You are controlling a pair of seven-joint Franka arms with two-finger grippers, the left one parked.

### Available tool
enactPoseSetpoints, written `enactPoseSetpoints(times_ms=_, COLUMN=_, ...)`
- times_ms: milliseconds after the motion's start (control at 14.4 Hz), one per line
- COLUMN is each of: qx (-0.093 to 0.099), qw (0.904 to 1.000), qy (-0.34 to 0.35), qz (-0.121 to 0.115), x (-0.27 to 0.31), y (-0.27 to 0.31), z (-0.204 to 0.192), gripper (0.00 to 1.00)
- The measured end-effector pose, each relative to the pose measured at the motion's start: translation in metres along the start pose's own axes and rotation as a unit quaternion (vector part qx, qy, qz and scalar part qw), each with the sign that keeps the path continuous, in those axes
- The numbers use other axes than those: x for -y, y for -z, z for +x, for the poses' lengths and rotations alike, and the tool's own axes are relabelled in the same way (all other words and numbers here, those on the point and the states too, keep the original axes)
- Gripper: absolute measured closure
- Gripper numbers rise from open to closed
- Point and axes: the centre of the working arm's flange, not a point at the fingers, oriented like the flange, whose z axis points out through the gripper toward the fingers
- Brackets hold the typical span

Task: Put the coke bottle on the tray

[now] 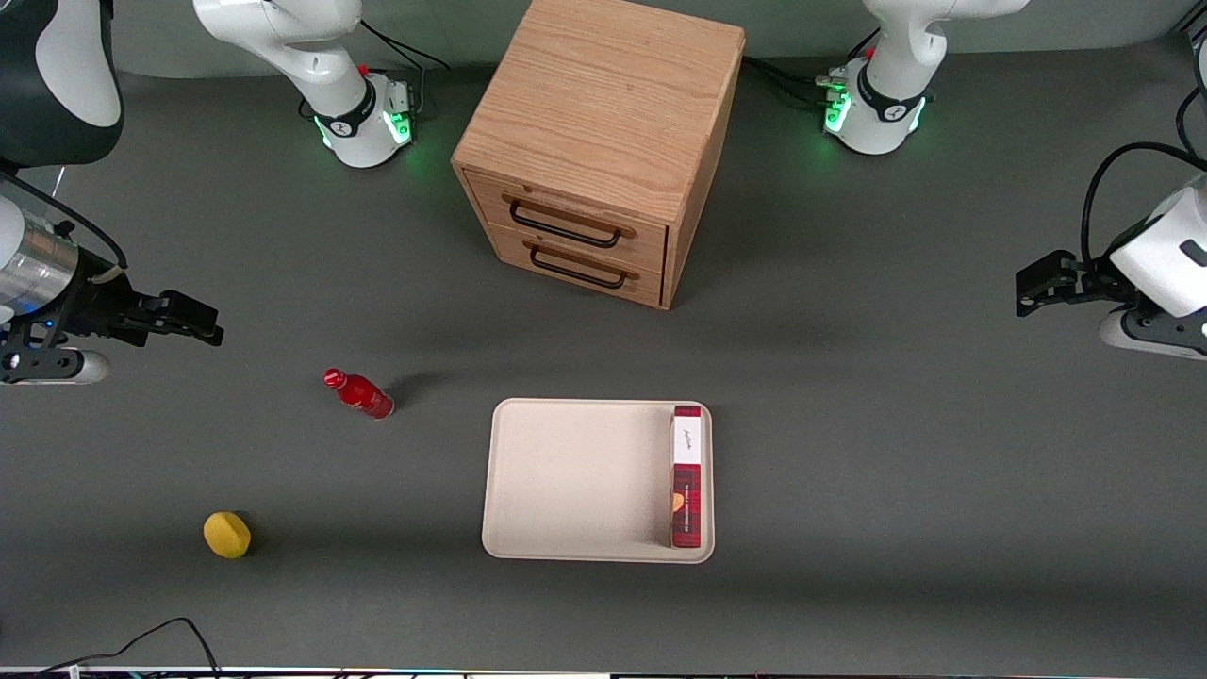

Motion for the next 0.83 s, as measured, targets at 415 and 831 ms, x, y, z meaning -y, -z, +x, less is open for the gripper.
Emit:
enactPoseSetpoints(times_ms=415, qx=0.008, qw=1.0000, qy=0.000, qz=-0.001, x=0.000, y=0.010, z=-0.003, gripper=0.00)
enactPoseSetpoints(times_ms=831, qx=0.015, qw=0.9999, qy=-0.004, qz=-0.002, x=-0.001, y=0.007, z=-0.004, gripper=0.00)
